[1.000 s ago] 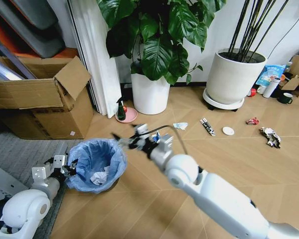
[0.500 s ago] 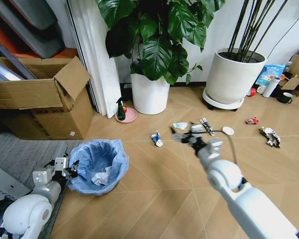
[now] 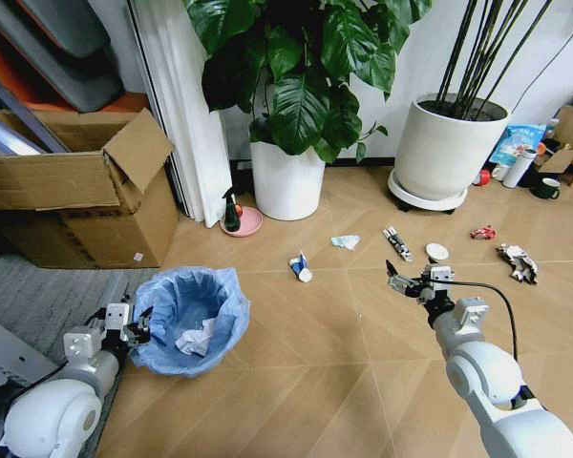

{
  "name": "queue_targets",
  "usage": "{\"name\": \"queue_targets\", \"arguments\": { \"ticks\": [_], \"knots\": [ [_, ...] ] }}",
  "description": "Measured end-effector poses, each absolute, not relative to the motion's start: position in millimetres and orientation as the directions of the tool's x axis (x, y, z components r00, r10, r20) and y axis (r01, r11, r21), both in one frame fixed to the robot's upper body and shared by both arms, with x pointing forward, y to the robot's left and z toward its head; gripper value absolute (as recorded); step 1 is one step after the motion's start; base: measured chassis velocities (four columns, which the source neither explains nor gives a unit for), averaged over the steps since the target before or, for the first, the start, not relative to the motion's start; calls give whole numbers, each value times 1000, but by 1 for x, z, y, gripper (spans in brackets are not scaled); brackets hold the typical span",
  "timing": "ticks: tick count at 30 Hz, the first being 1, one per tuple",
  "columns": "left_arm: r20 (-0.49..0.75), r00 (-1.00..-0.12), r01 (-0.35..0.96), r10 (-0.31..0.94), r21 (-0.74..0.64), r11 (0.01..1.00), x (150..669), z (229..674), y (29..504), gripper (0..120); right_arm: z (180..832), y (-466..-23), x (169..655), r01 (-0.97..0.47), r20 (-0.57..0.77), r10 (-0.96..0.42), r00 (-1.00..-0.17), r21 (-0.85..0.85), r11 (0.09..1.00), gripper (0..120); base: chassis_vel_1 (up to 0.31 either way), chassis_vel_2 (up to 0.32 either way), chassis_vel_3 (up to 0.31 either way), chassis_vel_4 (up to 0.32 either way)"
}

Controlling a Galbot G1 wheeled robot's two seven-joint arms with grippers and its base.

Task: Pick up the trash bin and place the garbage on the floor into it.

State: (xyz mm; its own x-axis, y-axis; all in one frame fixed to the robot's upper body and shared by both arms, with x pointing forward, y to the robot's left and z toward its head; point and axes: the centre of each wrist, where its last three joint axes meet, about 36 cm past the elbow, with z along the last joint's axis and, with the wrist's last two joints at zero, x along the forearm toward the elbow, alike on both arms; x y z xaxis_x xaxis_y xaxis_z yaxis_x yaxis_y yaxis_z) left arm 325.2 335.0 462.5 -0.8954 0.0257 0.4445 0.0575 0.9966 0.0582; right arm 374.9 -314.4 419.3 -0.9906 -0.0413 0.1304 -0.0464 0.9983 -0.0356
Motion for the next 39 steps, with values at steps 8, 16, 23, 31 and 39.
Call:
{"name": "queue_targets", "arguments": {
  "ticks": [8,16,23,31,39],
  "knots": [
    [442,-896,70,35,64,995,324,462,335,0,417,-310,374,-44,132,-42,-990,-16,999,100,-186,173,177,-172],
    [438,-898,72,37,65,995,324,462,335,0,414,-306,372,-49,138,-48,-989,-3,999,100,-187,203,198,-202],
    [437,-899,74,38,65,995,324,462,335,0,411,-305,370,-53,143,-53,-988,2,999,100,-180,173,184,-179],
    [437,-899,77,41,64,995,323,462,334,0,409,-304,367,-59,148,-59,-987,2,998,100,-182,182,188,-179],
    [434,-900,82,46,63,995,319,464,331,0,404,-302,361,-73,156,-71,-985,-5,997,100,-173,167,174,-175]
  ]
}}
